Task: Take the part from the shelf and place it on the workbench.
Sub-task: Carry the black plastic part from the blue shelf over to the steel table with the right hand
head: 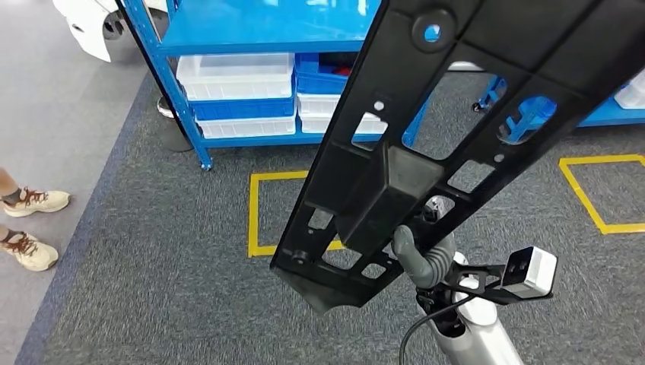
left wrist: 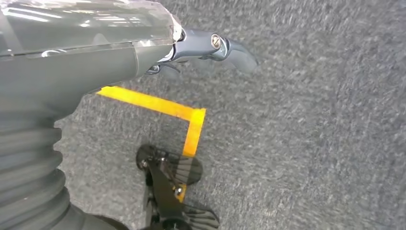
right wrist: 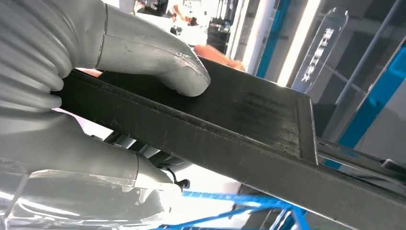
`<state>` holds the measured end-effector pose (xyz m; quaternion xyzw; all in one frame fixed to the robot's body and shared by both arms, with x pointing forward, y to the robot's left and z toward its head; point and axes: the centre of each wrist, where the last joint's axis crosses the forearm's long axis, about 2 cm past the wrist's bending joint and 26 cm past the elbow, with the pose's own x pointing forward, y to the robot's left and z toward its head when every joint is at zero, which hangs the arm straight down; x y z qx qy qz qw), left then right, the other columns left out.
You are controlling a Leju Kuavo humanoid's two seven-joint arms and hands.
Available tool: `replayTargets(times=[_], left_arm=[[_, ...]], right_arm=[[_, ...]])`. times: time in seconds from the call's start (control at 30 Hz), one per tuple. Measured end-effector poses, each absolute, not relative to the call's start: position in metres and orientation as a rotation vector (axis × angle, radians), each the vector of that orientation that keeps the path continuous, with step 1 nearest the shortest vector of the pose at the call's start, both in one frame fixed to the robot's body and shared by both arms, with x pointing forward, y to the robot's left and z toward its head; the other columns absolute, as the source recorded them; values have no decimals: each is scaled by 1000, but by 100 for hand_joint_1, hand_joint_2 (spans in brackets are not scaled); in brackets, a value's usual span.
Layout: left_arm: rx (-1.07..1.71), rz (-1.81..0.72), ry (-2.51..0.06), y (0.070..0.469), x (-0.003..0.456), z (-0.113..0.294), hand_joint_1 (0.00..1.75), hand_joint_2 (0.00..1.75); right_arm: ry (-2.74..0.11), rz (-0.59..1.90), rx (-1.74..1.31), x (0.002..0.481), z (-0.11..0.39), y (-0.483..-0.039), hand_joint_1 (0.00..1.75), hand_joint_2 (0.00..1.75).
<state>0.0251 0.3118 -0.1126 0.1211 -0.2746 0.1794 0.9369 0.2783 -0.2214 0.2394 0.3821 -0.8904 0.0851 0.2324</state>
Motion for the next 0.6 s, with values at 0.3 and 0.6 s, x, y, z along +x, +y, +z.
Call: replayTargets(times=[0.3, 0.6], left_arm=[[247, 365, -564, 310, 25, -113, 0, 175], [257, 392, -556, 308, 24, -113, 0, 175]], right_arm=[[-2442, 222, 1033, 270, 233, -223, 175, 175], [-2447, 212, 1050, 267, 238, -216, 175, 175]])
